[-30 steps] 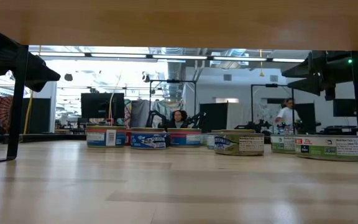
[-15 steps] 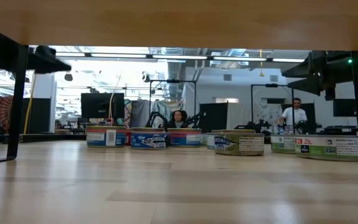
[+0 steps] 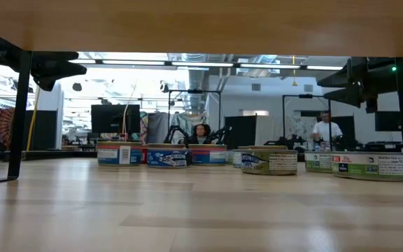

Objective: Stack canned seafood by type on shelf
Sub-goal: Put the blue and pink tuna can on the shelf

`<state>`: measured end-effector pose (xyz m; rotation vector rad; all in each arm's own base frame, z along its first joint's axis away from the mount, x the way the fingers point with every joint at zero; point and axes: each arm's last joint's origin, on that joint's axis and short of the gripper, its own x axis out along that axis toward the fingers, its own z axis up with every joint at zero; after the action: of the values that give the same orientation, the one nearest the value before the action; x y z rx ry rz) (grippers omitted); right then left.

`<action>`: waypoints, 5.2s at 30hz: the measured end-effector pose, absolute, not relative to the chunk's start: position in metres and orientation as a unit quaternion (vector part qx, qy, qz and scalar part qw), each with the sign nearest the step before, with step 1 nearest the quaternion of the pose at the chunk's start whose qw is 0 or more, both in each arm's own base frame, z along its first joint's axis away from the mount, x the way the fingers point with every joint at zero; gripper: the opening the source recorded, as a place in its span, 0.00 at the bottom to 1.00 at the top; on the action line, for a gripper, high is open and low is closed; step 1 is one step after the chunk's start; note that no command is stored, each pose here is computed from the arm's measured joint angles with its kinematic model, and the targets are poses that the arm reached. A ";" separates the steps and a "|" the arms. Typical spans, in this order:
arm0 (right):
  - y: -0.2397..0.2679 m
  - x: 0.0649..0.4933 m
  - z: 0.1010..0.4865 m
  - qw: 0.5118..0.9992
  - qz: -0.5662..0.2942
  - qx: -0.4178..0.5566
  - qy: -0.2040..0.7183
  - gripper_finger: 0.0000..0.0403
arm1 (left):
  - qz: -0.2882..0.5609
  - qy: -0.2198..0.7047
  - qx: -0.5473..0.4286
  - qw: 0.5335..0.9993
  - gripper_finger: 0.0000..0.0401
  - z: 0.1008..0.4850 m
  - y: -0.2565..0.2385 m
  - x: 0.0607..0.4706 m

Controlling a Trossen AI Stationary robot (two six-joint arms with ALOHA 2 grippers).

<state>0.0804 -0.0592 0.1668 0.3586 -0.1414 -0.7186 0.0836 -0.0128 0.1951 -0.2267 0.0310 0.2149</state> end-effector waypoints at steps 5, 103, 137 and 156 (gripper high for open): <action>-0.056 0.083 0.166 0.926 -0.289 0.235 -0.068 0.66 | 0.105 0.014 -0.135 0.985 0.47 0.195 -0.013 0.084; -0.107 0.170 0.136 0.852 -0.312 0.137 0.396 0.41 | 0.117 0.155 -0.035 0.980 0.33 0.217 0.061 0.242; -0.104 0.171 0.147 0.843 -0.349 0.269 0.307 0.28 | 0.116 0.163 -0.037 0.979 0.33 0.215 0.061 0.241; -0.111 0.172 0.151 0.853 -0.369 0.234 0.284 0.28 | 0.117 0.163 -0.022 0.979 0.33 0.215 0.061 0.241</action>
<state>0.1716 -0.1115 0.1510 0.4917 0.5981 -0.7774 0.2410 0.0612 0.2154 -0.0444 0.3287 0.2348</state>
